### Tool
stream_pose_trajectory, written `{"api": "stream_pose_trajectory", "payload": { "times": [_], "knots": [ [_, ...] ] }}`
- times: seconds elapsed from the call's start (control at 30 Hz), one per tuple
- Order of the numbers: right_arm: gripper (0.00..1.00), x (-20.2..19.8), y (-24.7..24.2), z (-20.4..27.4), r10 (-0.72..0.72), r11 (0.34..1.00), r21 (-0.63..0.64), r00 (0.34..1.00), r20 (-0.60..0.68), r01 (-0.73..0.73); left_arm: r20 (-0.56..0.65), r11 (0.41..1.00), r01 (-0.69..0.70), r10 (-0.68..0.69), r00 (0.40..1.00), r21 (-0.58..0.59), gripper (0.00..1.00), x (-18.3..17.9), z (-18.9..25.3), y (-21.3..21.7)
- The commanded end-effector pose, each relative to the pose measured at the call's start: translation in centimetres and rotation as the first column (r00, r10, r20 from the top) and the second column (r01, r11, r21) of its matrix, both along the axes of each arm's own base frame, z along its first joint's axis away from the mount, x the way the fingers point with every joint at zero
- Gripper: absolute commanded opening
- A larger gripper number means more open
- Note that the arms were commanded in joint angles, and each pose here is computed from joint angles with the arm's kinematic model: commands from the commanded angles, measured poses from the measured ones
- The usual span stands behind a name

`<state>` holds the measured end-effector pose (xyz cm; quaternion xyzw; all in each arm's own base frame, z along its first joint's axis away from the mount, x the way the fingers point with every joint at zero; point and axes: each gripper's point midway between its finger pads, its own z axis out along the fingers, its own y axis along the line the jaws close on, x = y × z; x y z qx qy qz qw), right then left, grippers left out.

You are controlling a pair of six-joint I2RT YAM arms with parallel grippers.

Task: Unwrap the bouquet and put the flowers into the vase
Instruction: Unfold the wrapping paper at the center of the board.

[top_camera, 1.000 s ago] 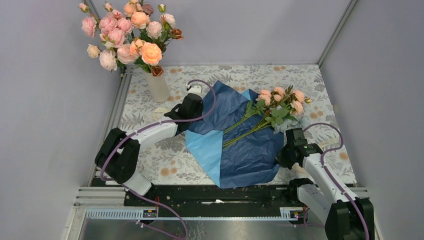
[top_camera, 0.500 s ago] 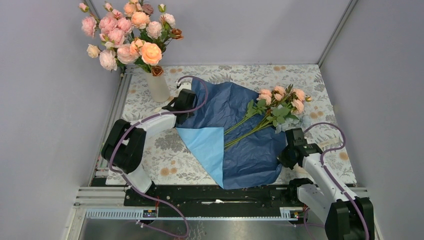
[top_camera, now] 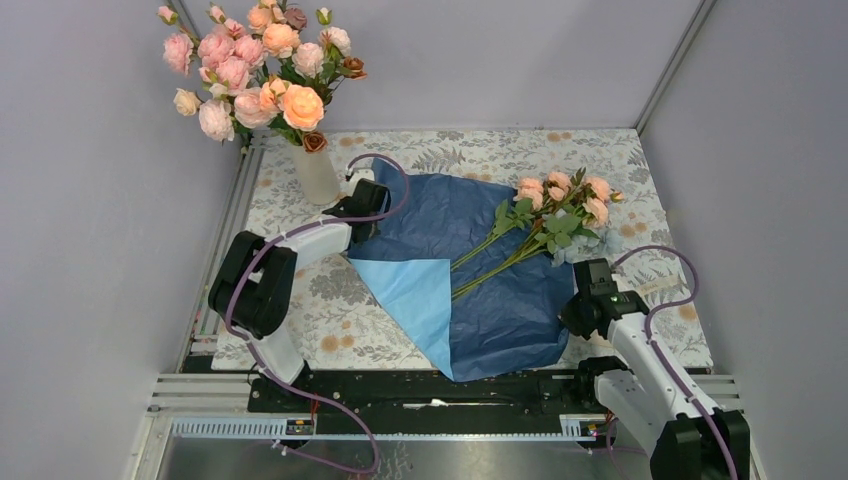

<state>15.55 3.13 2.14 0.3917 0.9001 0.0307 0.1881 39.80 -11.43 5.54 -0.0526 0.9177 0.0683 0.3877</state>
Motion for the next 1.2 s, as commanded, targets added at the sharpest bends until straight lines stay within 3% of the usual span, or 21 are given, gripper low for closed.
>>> {"api": "stream_pose_trajectory", "payload": {
  "times": [0.0, 0.07, 0.13, 0.23, 0.37, 0.5, 0.6, 0.83, 1.17],
  "knots": [
    [0.24, 0.4, -0.6, 1.3, 0.01, 0.999, -0.031, 0.999, 0.03, -0.009, 0.095, 0.998, 0.019, -0.012, 0.995, -0.068, 0.13, 1.2, 3.9, -0.6],
    [0.54, 0.6, -0.5, 2.0, 0.016, 1.0, -0.024, 0.998, 0.062, -0.014, 0.115, 0.994, 0.051, -0.04, 0.993, -0.096, 0.3, 1.0, 5.1, -1.3],
    [0.72, 1.0, -0.4, 3.1, 0.017, 1.0, -0.016, 0.994, 0.11, -0.016, 0.129, 0.991, 0.071, -0.057, 0.99, -0.11, 0.52, 0.6, 6.4, -1.6],
    [0.85, 1.3, -0.5, 4.9, 0.017, 1.0, -0.018, 0.985, 0.171, -0.014, 0.146, 0.988, 0.093, -0.074, 0.987, -0.127, 0.72, -0.2, 8.2, -1.9],
    [0.94, 1.6, -0.7, 7.4, 0.044, 0.999, -0.034, 0.967, 0.251, -0.036, 0.181, 0.977, 0.142, -0.113, 0.977, -0.157, 0.83, -1.6, 10.6, -3.1],
    [0.96, 1.9, 0.2, 8.8, 0.079, 0.997, -0.003, 0.952, 0.296, -0.082, 0.203, 0.956, 0.23, -0.193, 0.96, -0.18, 0.87, -3.0, 12.1, -5.9],
    [0.93, 2.4, 1.8, 8.9, 0.127, 0.987, 0.055, 0.939, 0.319, -0.153, 0.202, 0.911, 0.316, -0.268, 0.942, -0.264, 0.88, -3.7, 12.3, -9.2],
    [0.82, 2.3, 4.6, 5.0, 0.185, 0.956, 0.192, 0.964, 0.191, -0.221, 0.158, 0.802, 0.424, -0.396, 0.905, -0.421, 0.87, -4.4, 8.7, -15.6],
    [0.83, 1.8, 1.5, 0.9, 0.082, 0.994, 0.062, 0.995, 0.058, -0.086, 0.009, 0.86, 0.236, -0.26, 0.965, -0.452, 0.87, -3.3, 1.4, -12.7]
  ]
}}
